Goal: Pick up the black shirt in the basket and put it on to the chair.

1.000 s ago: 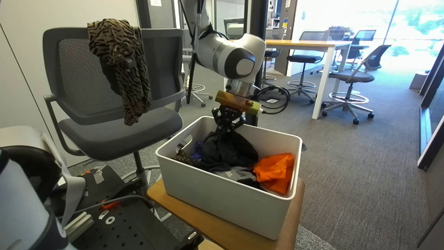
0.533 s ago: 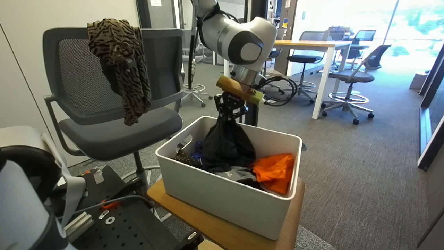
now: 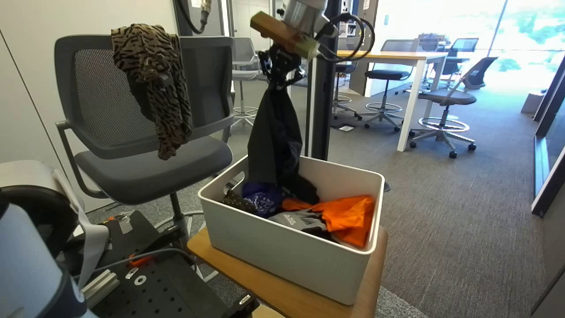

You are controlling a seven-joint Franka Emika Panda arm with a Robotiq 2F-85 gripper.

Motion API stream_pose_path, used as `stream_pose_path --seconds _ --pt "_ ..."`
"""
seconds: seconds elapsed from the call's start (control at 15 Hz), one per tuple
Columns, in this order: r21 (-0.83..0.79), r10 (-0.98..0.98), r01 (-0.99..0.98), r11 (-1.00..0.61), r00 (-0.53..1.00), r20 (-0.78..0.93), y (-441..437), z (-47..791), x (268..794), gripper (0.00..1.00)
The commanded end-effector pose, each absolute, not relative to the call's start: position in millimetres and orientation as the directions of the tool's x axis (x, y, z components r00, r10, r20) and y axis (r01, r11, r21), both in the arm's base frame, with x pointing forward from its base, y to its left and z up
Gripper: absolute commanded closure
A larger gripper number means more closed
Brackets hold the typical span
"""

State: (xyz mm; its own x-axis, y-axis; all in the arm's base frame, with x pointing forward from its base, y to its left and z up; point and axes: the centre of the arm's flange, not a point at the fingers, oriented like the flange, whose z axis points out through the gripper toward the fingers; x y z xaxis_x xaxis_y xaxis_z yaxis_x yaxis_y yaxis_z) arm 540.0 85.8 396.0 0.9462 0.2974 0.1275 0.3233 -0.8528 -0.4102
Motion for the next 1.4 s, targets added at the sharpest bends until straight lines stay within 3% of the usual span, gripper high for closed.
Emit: stream_pose_path --seconds 0.0,0.6,1.33 --pt "-0.411 0.219 0.28 -0.867 0.957 0.191 107.8 481.4 500.7 0.9" --pt "-0.336 0.142 0.278 -0.9 0.916 0.376 218.7 639.2 424.2 0.9" --pt "-0.082 0.386 0.438 -0.895 0.855 0.348 420.1 611.3 355.8 0.91"
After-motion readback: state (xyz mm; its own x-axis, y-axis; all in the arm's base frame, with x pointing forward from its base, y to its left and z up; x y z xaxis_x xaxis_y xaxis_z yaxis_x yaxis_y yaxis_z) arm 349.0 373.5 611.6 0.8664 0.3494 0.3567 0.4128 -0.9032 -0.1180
